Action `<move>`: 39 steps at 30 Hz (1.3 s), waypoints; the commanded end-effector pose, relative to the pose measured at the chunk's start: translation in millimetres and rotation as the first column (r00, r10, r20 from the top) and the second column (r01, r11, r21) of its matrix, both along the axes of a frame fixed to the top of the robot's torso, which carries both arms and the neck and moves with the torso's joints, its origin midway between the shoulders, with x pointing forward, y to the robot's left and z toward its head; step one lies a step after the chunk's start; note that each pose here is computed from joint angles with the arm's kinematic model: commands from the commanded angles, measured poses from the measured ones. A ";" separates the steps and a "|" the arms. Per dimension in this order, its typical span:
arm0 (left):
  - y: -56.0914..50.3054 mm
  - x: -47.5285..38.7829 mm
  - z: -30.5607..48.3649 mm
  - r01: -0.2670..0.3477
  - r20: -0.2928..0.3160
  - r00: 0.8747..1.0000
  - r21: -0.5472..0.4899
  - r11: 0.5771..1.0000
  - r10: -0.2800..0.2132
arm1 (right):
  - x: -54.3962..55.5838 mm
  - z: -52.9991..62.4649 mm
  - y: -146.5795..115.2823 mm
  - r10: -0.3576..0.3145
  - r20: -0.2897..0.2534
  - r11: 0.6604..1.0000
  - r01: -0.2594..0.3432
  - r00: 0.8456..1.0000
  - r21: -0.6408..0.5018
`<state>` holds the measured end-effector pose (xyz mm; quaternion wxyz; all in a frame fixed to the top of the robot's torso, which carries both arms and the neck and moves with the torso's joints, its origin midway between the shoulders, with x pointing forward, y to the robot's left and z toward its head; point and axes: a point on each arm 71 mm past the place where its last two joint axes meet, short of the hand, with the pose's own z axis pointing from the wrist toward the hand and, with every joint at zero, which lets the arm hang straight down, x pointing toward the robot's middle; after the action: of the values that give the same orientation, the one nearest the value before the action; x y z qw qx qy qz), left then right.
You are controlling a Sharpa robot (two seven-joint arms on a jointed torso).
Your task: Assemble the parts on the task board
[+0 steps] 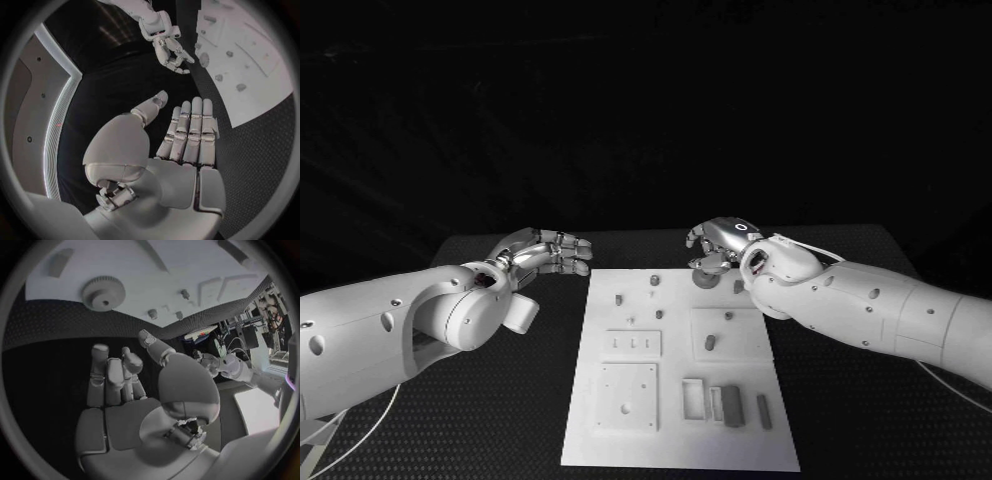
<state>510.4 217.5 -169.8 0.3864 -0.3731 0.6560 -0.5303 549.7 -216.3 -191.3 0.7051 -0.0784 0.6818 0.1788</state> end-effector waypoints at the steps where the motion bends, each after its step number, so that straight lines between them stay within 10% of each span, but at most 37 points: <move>1: -0.3 -0.2 4.2 0.022 0.023 1.000 -0.025 0.999 -0.022 | -1.0 2.6 -10.1 0.007 -0.106 1.000 -0.008 0.994 -0.006; 13: 2.6 1.8 5.1 0.015 0.025 1.000 -0.025 1.000 -0.014 | 3.7 -2.3 -25.8 -0.013 -0.209 0.997 -0.004 0.978 -0.078; 39: 0.5 2.3 4.7 0.016 0.021 1.000 -0.022 1.000 -0.016 | 15.6 -25.9 -16.7 -0.014 -0.171 0.988 -0.013 0.985 -0.152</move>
<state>513.4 220.3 -166.9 0.3892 -0.3705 0.6509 -0.5363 565.5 -233.8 -217.0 0.6345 -0.1044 0.7543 0.1324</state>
